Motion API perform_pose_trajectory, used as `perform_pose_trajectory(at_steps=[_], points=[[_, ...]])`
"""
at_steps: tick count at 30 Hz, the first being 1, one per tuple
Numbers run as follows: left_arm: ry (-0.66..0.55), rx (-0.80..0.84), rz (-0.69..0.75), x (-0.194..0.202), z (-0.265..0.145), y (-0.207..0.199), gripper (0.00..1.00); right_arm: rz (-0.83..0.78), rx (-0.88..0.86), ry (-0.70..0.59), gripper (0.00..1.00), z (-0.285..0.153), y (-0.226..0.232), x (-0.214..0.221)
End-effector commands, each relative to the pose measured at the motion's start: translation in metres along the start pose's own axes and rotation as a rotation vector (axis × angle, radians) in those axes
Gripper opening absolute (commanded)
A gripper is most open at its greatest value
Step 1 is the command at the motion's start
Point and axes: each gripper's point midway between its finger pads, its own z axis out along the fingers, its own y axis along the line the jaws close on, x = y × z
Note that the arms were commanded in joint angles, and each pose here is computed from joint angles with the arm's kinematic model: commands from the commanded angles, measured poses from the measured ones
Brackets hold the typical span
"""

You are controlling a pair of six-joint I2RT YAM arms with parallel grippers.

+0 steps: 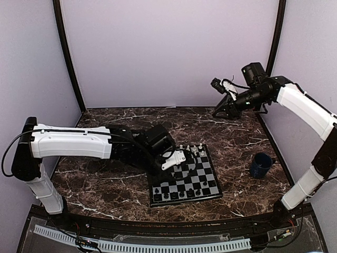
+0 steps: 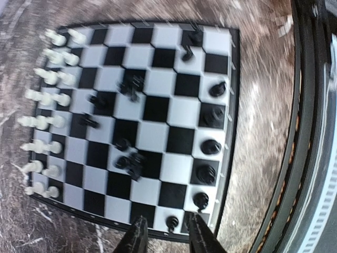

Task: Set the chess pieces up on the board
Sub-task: Pick up the rook from the chessboard.

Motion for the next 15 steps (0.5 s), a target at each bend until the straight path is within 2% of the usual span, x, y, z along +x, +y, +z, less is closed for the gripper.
perform_pose_trajectory(at_steps=[1, 3, 8, 12, 15], points=[[-0.238, -0.053, -0.183, -0.041, -0.033, 0.043, 0.31, -0.011, -0.027, -0.012, 0.45, -0.013, 0.007, -0.017], [-0.315, -0.05, -0.281, -0.048, -0.038, 0.063, 0.31, -0.047, -0.067, 0.04, 0.45, -0.001, 0.015, -0.004], [-0.497, -0.036, -0.5, -0.057, -0.051, 0.097, 0.32, -0.18, -0.118, 0.211, 0.33, 0.047, 0.042, 0.049], [-0.567, 0.002, -0.663, -0.044, -0.047, 0.114, 0.34, -0.269, -0.152, 0.276, 0.32, 0.082, 0.064, 0.081], [-0.576, 0.024, -0.724, -0.037, -0.043, 0.12, 0.34, -0.303, -0.18, 0.317, 0.31, 0.105, 0.075, 0.099]])
